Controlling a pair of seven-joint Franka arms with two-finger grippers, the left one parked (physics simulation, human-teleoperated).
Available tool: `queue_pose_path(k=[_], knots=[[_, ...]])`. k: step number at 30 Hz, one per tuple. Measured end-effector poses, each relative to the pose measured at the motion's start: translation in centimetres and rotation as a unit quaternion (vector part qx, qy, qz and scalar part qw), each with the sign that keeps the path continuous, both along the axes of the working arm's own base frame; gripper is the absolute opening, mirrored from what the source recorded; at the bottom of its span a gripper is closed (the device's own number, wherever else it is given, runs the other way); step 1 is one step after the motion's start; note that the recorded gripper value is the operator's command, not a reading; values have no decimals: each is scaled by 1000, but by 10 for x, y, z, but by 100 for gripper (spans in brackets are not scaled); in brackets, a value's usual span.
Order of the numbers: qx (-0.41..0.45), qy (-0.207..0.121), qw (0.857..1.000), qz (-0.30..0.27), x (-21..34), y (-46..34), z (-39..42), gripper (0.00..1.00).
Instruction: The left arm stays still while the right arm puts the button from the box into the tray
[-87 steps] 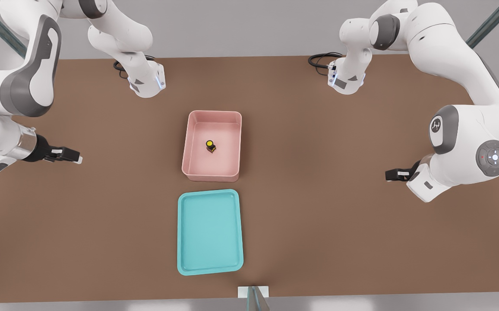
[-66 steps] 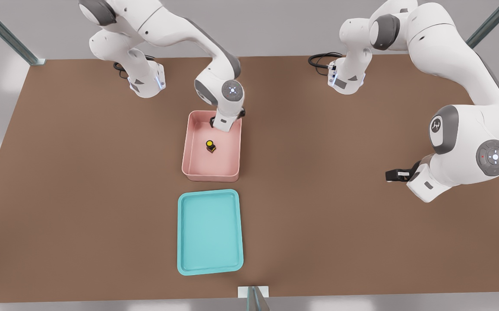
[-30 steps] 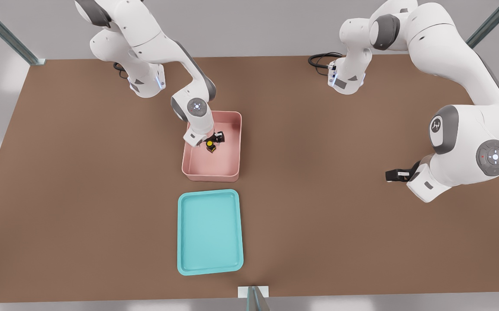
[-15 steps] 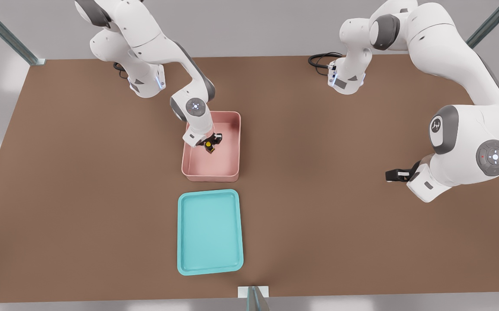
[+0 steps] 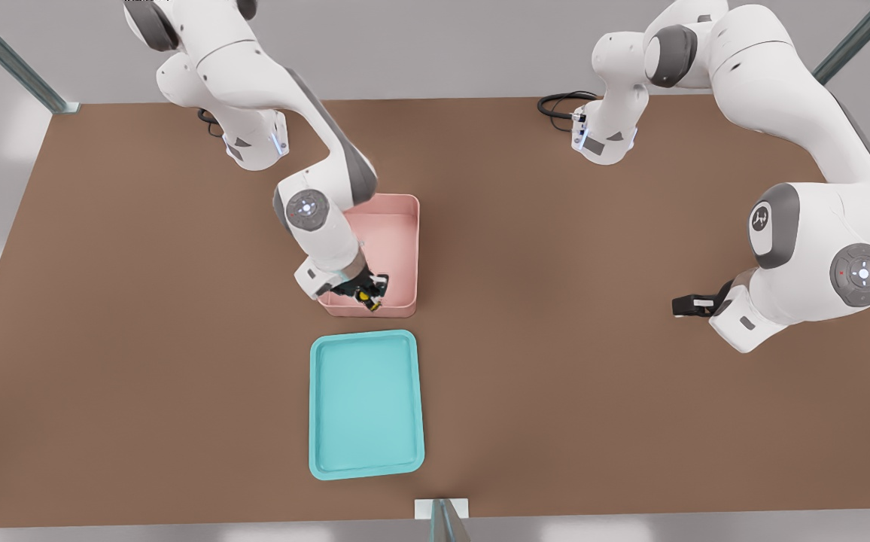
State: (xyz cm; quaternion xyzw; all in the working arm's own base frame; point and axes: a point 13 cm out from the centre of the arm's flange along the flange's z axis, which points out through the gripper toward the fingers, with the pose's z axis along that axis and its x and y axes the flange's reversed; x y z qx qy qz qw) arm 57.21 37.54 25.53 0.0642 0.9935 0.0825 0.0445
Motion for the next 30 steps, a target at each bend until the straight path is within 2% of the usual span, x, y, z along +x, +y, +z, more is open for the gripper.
queue_pose_path(k=[3,7,10,11,15,16,17,18,19,21,23,26,30], knots=[[-5,7,1000,-5,52,-2,-9,43],[-32,14,999,-7,119,-43,-70,43],[-35,11,999,8,145,-55,-106,44],[-32,8,999,16,148,-51,-114,100],[-16,-7,999,40,156,-32,-114,100],[-7,-24,999,47,164,-30,-67,100],[5,-52,997,49,173,-47,27,100],[3,-76,996,40,175,-96,115,100],[-5,-83,996,15,170,-167,177,100],[-35,-66,997,-22,138,-276,243,100],[-56,-16,998,-28,112,-324,241,100],[-76,48,996,-7,89,-338,216,100],[-62,89,994,16,77,-366,197,100]])
